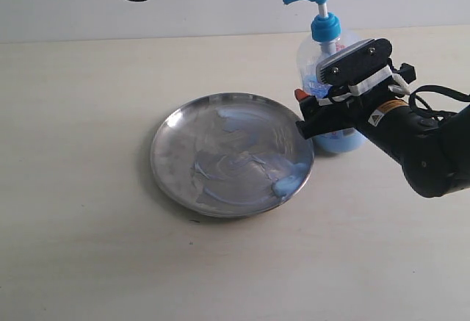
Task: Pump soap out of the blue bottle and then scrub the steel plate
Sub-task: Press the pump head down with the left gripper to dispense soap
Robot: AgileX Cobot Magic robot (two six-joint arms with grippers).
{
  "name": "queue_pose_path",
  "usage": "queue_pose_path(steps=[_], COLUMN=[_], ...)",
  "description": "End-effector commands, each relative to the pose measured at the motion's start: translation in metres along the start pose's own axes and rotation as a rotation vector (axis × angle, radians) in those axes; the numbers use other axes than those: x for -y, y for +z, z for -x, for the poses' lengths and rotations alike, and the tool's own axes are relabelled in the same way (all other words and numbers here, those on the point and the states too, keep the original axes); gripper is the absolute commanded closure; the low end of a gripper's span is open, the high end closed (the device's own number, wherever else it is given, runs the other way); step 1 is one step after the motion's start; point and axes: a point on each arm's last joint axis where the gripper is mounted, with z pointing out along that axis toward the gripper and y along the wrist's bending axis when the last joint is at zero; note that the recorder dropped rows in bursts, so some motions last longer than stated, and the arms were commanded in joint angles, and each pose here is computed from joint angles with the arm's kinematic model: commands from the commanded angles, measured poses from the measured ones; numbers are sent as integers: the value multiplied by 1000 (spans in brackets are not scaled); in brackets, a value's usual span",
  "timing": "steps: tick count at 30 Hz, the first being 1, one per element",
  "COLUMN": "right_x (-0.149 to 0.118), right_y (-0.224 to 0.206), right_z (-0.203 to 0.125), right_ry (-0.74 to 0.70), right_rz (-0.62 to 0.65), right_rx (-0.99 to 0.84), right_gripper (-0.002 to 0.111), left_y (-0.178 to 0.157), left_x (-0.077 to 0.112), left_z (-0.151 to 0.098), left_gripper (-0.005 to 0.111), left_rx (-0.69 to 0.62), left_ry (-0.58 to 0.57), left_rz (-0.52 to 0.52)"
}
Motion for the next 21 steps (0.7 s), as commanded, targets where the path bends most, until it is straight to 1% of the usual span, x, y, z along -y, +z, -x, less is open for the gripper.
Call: queue_pose_path(steps=[1, 6, 12, 21], right_x=[2, 2, 2, 2], right_y=[1, 1, 1, 1], right_z=[12, 12, 12, 12], right_ry=[-15, -15, -18, -18], right_rz=[-16, -16, -12, -12], right_rx=[85, 85, 86, 86], right_gripper=[108, 108, 108, 108], left_y=[6, 12, 13, 12], left_x=[-3, -5, -5, -2], left_z=[0, -4, -5, -11], left_gripper=[107, 107, 107, 107], left_rx=[13, -2, -9, -84], left_ry=[1, -7, -6, -10], left_rz=[14, 13, 11, -26])
